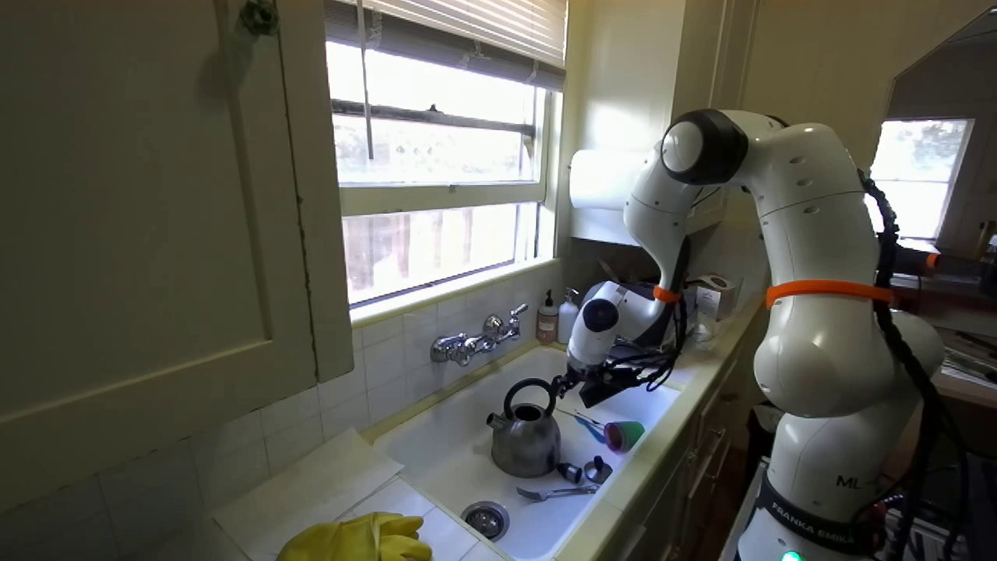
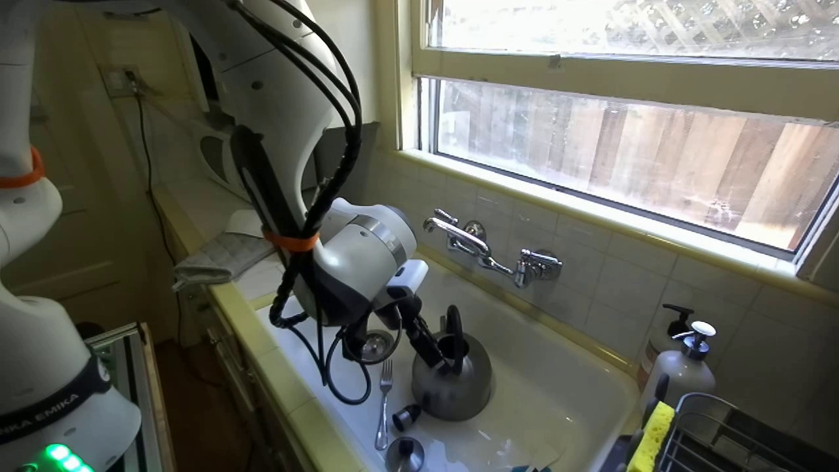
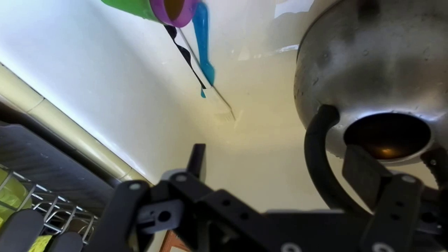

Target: Remove the lid from the silver kettle then place the kettle on the dishrack.

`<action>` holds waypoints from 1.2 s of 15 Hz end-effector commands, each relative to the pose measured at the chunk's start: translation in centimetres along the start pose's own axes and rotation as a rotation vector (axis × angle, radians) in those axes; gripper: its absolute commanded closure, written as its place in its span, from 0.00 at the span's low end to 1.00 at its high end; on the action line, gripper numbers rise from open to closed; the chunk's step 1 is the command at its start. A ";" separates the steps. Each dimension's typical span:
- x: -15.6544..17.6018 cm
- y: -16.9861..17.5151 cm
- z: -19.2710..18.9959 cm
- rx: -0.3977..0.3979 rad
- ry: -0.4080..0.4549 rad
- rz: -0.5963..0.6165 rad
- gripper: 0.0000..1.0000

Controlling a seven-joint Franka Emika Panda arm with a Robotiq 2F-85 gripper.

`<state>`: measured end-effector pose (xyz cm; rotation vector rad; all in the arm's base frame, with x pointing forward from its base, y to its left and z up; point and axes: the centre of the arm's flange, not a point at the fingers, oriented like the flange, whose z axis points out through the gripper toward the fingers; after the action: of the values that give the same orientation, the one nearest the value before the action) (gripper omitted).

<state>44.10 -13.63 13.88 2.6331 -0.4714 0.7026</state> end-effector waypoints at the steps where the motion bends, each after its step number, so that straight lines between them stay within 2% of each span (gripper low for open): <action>1: 0.7 0.0 -0.2 0.064 0.029 -0.032 0.00; 4: 2.7 -0.6 -0.2 0.192 0.081 -0.128 0.00; 8: 4.9 -1.2 -0.5 0.270 0.135 -0.238 0.00; 14: 5.9 -3.5 0.5 0.277 0.143 -0.368 0.00; 18: 5.2 -3.0 1.8 0.248 0.117 -0.429 0.00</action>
<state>49.89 -11.96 15.33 2.7601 0.1719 0.8543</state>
